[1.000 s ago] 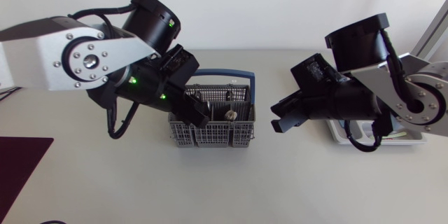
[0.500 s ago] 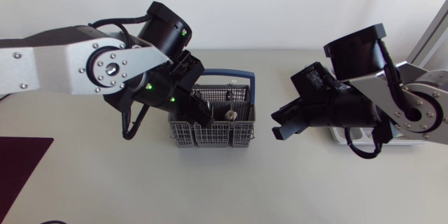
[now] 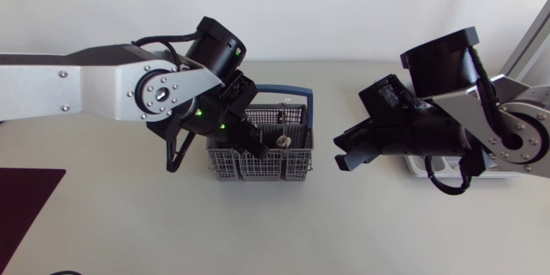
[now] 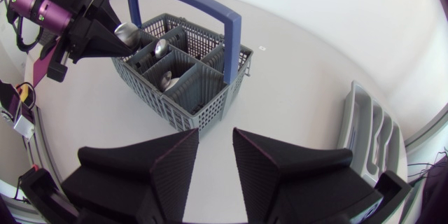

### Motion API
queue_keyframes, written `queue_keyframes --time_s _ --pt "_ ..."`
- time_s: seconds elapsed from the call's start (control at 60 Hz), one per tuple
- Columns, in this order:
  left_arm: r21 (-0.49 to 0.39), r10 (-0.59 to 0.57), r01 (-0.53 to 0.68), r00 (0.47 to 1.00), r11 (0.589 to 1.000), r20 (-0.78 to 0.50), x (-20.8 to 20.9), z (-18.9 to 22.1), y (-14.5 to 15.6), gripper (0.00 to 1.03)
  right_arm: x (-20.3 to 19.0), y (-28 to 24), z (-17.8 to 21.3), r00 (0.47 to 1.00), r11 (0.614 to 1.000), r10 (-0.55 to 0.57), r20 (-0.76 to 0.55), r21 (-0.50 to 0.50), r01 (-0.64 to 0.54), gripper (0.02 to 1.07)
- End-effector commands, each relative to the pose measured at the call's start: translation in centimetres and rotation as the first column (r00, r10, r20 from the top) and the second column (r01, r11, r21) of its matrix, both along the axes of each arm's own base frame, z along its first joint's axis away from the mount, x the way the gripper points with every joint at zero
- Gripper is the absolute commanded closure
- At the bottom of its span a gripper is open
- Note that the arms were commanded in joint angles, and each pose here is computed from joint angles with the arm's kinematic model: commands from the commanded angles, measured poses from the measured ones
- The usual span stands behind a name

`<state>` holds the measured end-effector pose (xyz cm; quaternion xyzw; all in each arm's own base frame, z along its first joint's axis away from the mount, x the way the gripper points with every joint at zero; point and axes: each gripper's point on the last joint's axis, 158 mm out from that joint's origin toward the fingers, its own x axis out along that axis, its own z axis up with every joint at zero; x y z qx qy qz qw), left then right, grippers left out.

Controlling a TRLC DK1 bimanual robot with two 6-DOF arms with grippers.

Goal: Sort the cutlery from the basket into the organizer compartments.

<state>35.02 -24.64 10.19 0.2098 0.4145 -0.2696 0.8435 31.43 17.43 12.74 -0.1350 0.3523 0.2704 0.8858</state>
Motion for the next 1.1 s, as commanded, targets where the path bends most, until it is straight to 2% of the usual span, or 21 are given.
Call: queue_keyframes --time_s 0.0,0.033,0.133,0.483,0.8,1.083 --pt "0.004 0.028 -0.028 1.0 1.0 -0.004 0.4 -0.7 0.0 0.83 -0.9 0.0 -0.9 1.0 1.0 -0.003 -0.027 0.003 0.003 0.68" --pt "0.0 0.031 -0.031 0.999 1.0 0.004 0.6 -0.6 0.0 0.89 -0.9 0.0 -0.9 1.0 1.0 -0.003 -0.028 0.002 0.003 0.68" --pt "0.0 0.04 -0.04 0.999 0.999 0.009 0.9 -0.7 0.1 0.96 -1.1 0.2 -1.0 1.0 1.0 0.003 -0.028 0.002 -0.003 0.68" --pt "-0.012 0.052 -0.052 0.998 0.999 0.024 0.2 -0.3 1.4 1.0 -1.0 0.2 -0.8 1.0 1.0 0.005 -0.024 0.001 -0.005 0.68" --pt "-0.202 -0.012 0.032 0.995 0.979 0.1 -2.3 5.1 1.9 1.0 -0.9 1.2 -0.4 0.999 1.0 0.027 -0.021 0.001 -0.027 0.68" --pt "-0.415 -0.042 0.12 0.981 0.902 0.192 -4.2 12.4 2.4 1.0 -0.9 2.4 0.9 0.999 0.999 0.05 -0.009 -0.001 -0.05 0.68"
